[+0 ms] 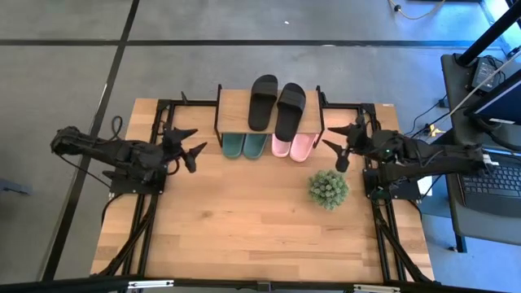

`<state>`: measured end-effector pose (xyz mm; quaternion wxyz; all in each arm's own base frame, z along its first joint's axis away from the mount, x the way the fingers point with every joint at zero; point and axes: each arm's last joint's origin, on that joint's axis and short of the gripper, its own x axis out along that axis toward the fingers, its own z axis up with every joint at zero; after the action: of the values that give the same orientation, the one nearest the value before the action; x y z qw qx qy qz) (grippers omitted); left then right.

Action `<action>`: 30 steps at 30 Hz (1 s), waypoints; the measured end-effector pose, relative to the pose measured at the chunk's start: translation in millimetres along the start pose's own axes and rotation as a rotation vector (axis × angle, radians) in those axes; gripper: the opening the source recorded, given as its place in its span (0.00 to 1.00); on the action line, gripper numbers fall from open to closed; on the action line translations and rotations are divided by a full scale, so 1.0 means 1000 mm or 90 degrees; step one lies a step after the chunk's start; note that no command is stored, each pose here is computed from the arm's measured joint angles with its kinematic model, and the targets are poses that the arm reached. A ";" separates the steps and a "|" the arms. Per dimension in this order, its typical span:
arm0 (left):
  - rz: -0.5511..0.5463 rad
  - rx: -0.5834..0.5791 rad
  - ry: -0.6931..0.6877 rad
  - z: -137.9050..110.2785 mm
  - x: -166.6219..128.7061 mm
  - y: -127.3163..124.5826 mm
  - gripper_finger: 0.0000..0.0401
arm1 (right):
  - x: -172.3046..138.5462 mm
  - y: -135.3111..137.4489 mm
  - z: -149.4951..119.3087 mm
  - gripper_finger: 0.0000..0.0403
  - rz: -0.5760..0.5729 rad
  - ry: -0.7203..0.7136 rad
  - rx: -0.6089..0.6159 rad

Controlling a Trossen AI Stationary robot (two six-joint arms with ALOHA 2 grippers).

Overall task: Pick and place slides into the shelf
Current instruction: Return to Home Position

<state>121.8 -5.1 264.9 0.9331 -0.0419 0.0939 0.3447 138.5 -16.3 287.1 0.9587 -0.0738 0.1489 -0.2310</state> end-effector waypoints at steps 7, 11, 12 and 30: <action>-0.107 -0.020 -0.100 -0.014 -0.005 0.017 0.68 | -0.013 -0.010 -0.028 0.52 -0.009 -0.047 0.031; -0.108 -0.038 -0.117 -0.029 -0.006 0.026 0.68 | -0.018 -0.012 -0.039 0.52 -0.003 -0.062 0.043; -0.116 -0.041 -0.120 -0.033 -0.007 0.028 0.68 | -0.019 -0.013 -0.042 0.52 0.002 -0.066 0.045; -0.137 -0.063 -0.128 -0.080 0.000 0.034 0.68 | -0.020 -0.009 -0.085 0.52 0.001 -0.084 0.091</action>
<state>87.8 9.4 186.2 0.9660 -0.0631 -0.0218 0.2497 90.4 -20.8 213.6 0.9693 -0.0206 0.0686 -0.2351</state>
